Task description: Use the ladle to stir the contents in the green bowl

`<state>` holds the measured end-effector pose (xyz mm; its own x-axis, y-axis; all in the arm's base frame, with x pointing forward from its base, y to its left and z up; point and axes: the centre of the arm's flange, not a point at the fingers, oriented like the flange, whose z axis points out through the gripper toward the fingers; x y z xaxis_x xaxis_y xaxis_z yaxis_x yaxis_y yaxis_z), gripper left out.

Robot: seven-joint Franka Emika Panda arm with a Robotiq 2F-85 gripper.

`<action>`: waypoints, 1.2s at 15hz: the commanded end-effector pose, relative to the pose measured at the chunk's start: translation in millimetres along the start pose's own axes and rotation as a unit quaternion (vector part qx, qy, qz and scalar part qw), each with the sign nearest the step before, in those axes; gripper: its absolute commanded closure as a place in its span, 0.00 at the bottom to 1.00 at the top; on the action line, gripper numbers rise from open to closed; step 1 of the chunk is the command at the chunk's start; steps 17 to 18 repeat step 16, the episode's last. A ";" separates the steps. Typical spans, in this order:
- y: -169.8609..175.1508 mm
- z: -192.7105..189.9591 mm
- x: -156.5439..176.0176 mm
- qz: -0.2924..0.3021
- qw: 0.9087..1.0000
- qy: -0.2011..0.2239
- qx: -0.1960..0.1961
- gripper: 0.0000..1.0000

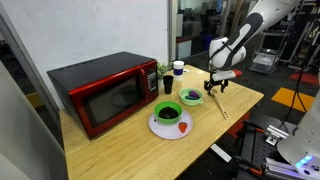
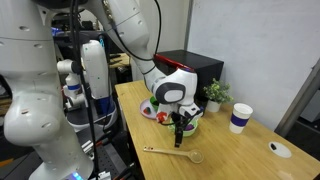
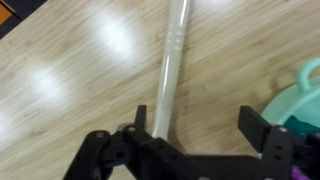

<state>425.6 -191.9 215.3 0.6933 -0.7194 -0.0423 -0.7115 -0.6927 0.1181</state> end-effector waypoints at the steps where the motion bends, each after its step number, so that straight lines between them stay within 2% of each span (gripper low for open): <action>1: -15.6 -81.0 11.1 -0.069 0.997 -0.019 0.041 0.00; 4: -39.1 -152.5 9.4 -0.147 0.986 -0.017 0.077 0.00; 6: -56.2 -195.0 -2.0 -0.204 0.974 -0.012 0.094 0.00; 8: -72.4 -231.0 -17.4 -0.257 0.960 -0.007 0.109 0.00; 11: -95.4 -275.3 -47.2 -0.338 0.934 -0.011 0.115 0.00; 13: -105.2 -295.5 -70.5 -0.383 0.919 -0.034 0.085 0.00; 14: -99.9 -276.6 -61.3 -0.345 0.933 -0.016 0.101 0.00; 16: -106.4 -290.3 -75.4 -0.366 0.925 -0.026 0.095 0.00; 18: -106.4 -290.3 -75.4 -0.366 0.925 -0.026 0.095 0.00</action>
